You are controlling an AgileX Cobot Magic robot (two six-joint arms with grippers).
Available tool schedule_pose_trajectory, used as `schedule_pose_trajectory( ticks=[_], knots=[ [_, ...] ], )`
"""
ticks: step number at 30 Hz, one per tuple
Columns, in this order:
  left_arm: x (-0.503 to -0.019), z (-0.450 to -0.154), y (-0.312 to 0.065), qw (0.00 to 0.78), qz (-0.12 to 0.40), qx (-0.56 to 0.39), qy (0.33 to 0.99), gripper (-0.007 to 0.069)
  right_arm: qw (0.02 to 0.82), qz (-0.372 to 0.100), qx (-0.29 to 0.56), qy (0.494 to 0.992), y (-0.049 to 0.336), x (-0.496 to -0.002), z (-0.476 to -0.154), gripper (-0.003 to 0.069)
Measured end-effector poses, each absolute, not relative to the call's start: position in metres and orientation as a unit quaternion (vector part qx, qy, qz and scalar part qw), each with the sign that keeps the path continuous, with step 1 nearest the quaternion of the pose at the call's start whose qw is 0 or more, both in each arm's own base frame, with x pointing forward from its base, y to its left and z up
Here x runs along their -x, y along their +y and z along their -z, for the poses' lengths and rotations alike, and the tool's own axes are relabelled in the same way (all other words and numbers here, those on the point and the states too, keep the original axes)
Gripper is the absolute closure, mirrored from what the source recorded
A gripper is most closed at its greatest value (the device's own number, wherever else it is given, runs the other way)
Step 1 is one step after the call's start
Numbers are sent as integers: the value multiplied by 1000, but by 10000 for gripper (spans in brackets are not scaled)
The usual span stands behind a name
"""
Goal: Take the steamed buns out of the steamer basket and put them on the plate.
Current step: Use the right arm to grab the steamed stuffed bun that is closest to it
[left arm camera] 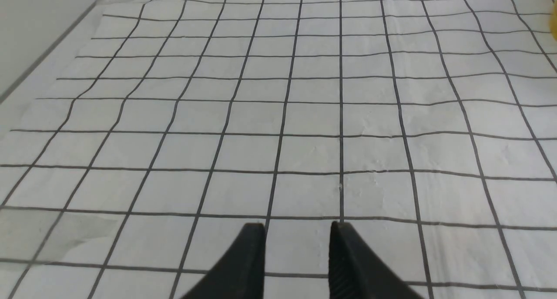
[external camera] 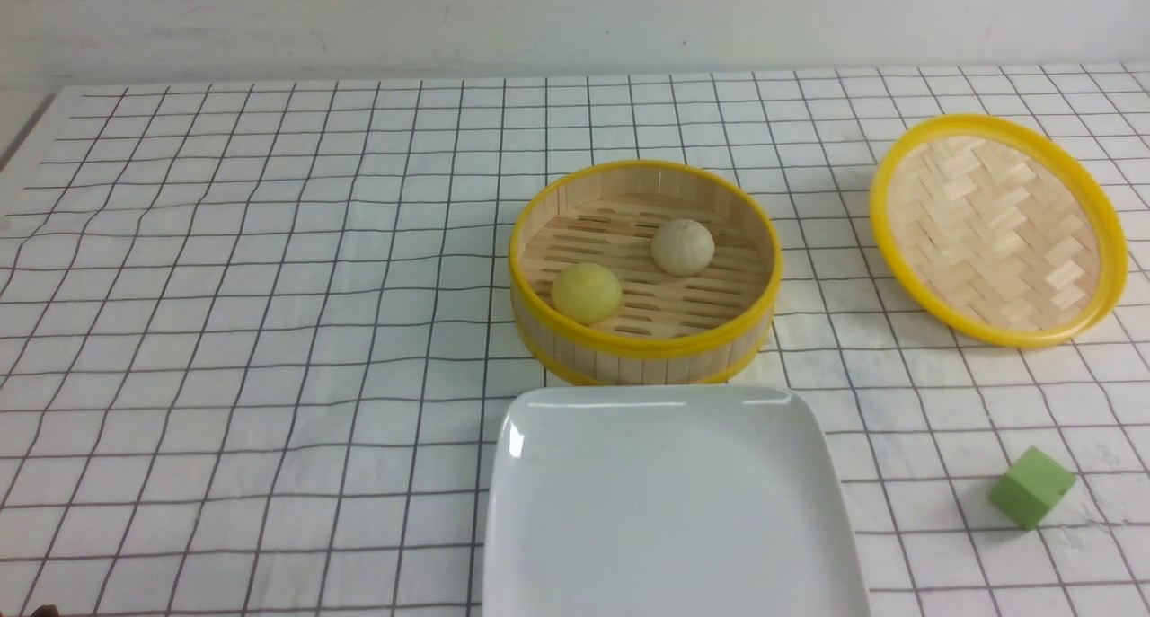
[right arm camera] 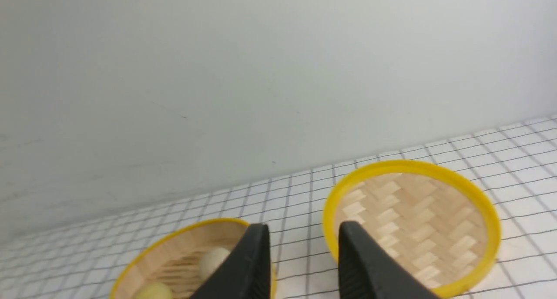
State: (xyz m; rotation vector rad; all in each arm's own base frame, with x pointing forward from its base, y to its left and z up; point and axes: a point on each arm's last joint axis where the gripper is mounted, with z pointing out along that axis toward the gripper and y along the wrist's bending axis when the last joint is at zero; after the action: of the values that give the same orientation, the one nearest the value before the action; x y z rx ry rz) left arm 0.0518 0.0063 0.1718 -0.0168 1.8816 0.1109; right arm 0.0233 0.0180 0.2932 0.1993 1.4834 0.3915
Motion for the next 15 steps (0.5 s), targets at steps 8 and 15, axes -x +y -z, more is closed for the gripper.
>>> schedule_pose_trajectory(
  ticks=[8, 15],
  knots=[
    [-52, -172, 6, 588, -48, 7, 808, 384, 707, -254, -118, 649, 23, -22, -297, 416],
    [-52, -172, 6, 588, -48, 7, 808, 384, 708, -262, -122, 645, 23, -22, -298, 416]
  ],
)
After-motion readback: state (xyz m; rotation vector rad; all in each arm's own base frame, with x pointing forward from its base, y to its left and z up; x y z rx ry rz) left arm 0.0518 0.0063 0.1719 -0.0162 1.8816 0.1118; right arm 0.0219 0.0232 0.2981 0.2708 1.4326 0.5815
